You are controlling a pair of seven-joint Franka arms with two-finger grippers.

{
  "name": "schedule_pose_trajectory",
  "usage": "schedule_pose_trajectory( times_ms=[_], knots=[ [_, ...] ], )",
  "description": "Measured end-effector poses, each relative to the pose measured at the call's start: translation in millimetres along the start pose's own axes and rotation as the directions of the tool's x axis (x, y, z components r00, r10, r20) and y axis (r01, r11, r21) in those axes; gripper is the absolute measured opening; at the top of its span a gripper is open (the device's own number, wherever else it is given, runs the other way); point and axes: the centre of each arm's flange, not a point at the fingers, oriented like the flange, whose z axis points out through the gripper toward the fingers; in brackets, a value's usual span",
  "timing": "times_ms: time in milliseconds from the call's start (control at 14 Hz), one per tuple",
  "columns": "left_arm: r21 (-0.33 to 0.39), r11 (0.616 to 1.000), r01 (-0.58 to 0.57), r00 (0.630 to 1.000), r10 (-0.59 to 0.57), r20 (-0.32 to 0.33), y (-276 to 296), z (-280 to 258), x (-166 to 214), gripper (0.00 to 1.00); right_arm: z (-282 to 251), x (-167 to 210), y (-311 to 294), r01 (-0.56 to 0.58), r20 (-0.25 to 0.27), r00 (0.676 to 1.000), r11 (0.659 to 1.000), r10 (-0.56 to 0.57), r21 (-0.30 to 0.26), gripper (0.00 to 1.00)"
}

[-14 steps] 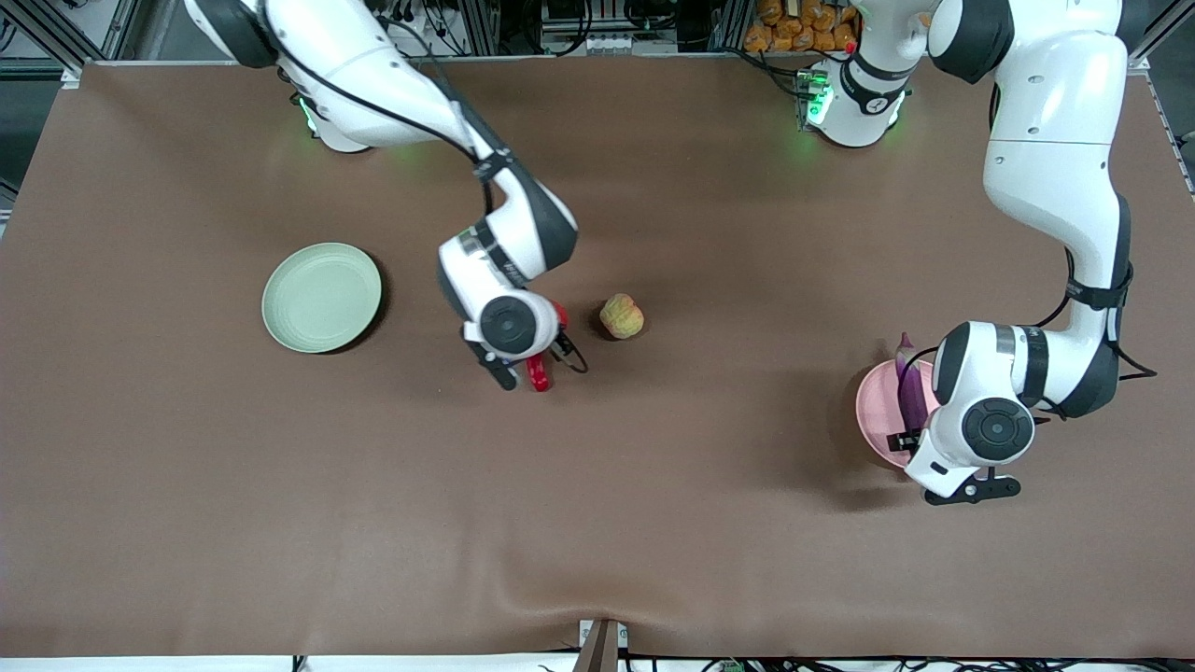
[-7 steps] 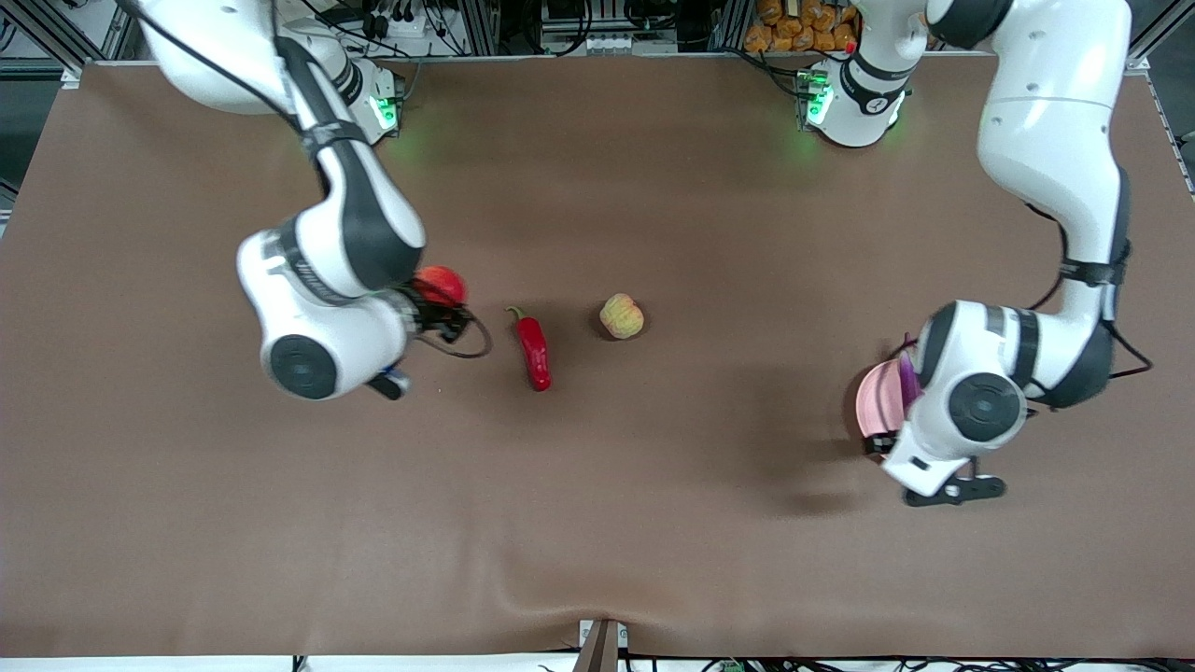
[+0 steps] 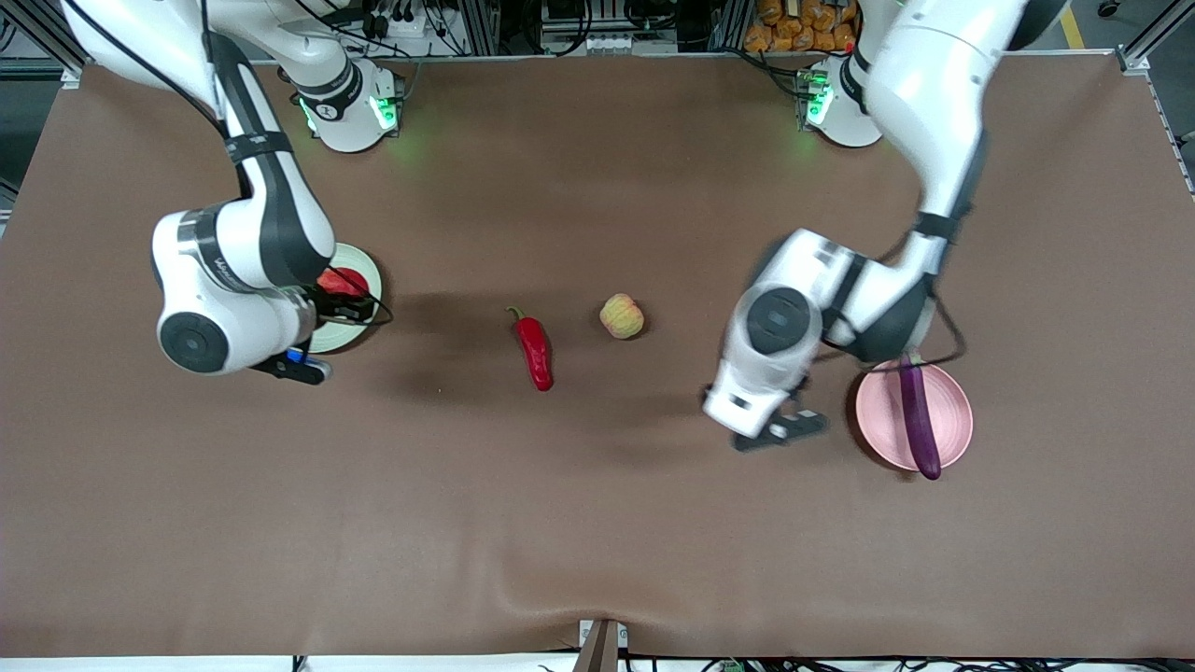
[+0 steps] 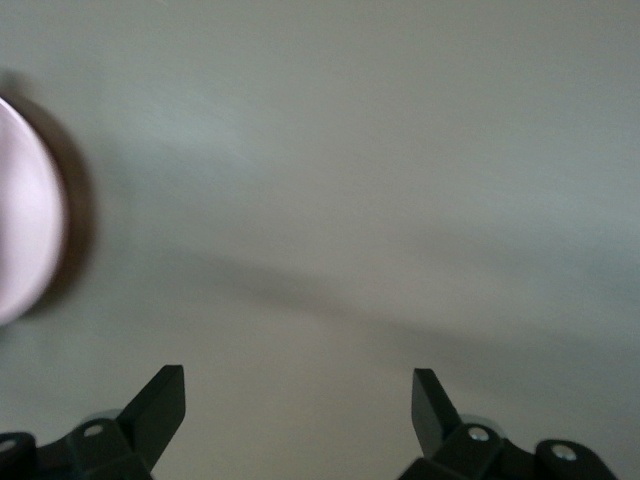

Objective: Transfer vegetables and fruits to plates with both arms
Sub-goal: 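Release the apple on the green plate while the left gripper grasps the pepper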

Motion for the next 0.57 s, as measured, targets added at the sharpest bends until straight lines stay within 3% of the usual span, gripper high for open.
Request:
schedule_pose_trajectory(
  times_ms=[214, 429, 571],
  knots=[
    [-0.058, 0.997, 0.042, 0.999, -0.043, -0.008, 66.2, -17.8, -62.3, 1.0, 52.2, 9.7, 48.1, 0.063, -0.037, 0.997, 0.997, -0.062, 0.039, 0.84],
    [-0.149, 0.985, 0.081, 0.996, -0.087, -0.033, 124.1, -11.9, -117.7, 1.0, 87.1, 15.3, 92.3, 0.106, -0.021, 0.994, 0.992, -0.105, 0.065, 0.84],
    [-0.212, 0.972, 0.103, 0.993, -0.113, -0.035, 154.0, 8.4, -146.3, 1.0, 86.6, 18.2, 109.4, 0.112, -0.027, 0.994, 0.993, -0.111, 0.046, 0.99]
  ],
)
